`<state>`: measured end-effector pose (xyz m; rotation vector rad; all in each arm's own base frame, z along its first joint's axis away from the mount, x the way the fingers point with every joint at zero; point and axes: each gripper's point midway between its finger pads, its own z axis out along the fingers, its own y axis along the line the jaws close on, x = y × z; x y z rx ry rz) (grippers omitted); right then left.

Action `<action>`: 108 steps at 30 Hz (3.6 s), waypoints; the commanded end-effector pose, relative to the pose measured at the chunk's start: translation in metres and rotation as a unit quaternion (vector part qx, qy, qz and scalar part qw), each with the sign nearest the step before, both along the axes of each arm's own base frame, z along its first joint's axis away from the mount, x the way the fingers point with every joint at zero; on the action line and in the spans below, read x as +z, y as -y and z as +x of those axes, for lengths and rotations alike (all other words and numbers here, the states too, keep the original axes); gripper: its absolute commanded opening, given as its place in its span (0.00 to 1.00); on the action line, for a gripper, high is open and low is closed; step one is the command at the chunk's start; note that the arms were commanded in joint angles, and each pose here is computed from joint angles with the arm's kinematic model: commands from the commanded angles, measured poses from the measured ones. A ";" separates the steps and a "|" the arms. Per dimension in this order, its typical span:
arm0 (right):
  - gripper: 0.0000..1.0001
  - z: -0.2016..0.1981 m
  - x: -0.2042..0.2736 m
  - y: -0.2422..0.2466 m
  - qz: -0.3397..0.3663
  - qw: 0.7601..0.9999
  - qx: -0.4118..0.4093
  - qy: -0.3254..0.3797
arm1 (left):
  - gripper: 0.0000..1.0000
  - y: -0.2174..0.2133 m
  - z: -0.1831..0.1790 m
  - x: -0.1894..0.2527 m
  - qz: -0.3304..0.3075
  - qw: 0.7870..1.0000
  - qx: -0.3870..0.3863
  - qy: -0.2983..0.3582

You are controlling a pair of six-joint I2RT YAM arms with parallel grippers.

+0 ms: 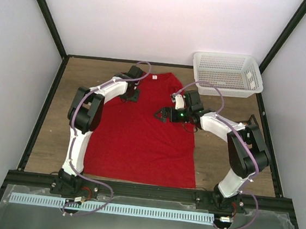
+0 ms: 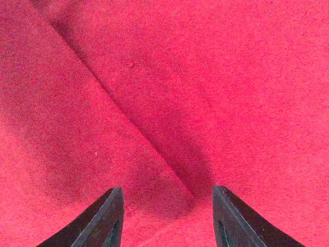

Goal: Pin the brooch onto the clothing

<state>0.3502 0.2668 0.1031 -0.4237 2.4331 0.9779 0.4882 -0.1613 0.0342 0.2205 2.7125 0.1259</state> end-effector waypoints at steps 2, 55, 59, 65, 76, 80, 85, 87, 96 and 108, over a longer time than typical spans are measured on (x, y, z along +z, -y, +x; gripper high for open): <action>1.00 -0.006 -0.004 -0.006 0.009 1.000 0.015 -0.002 | 0.48 -0.013 -0.002 -0.019 0.008 1.000 0.015 -0.017; 1.00 -0.006 -0.026 -0.007 -0.034 0.999 -0.005 -0.031 | 0.73 -0.304 0.067 0.168 0.043 0.935 0.299 0.183; 1.00 -0.003 -0.016 -0.008 -0.036 0.999 -0.002 -0.021 | 0.86 -0.243 0.052 0.158 -0.049 0.945 0.271 0.176; 1.00 0.002 -0.007 -0.002 -0.054 0.999 -0.010 -0.004 | 0.88 -0.146 -0.015 0.103 -0.278 0.926 0.241 0.085; 1.00 -0.020 -0.015 -0.016 -0.060 0.998 0.020 -0.017 | 0.97 -0.114 -0.177 0.016 -0.339 0.888 0.311 -0.005; 1.00 -0.041 -0.030 -0.012 -0.065 0.997 0.025 -0.037 | 1.00 -0.124 -0.221 -0.015 -0.327 0.867 0.376 -0.035; 1.00 -0.054 -0.045 0.002 -0.081 0.995 0.010 -0.051 | 1.00 -0.155 -0.280 -0.043 -0.276 0.808 0.511 -0.096; 1.00 -0.057 -0.042 0.003 -0.077 0.996 0.008 -0.051 | 1.00 -0.169 -0.302 -0.048 -0.246 0.786 0.557 -0.107; 1.00 -0.004 -0.006 -0.004 -0.120 0.992 -0.014 0.043 | 1.00 -0.174 -0.262 0.000 -0.250 0.844 0.473 -0.018; 0.72 0.064 -0.018 -0.019 -0.260 0.958 -0.069 0.098 | 1.00 -0.080 -0.202 0.102 -0.418 0.886 0.167 0.113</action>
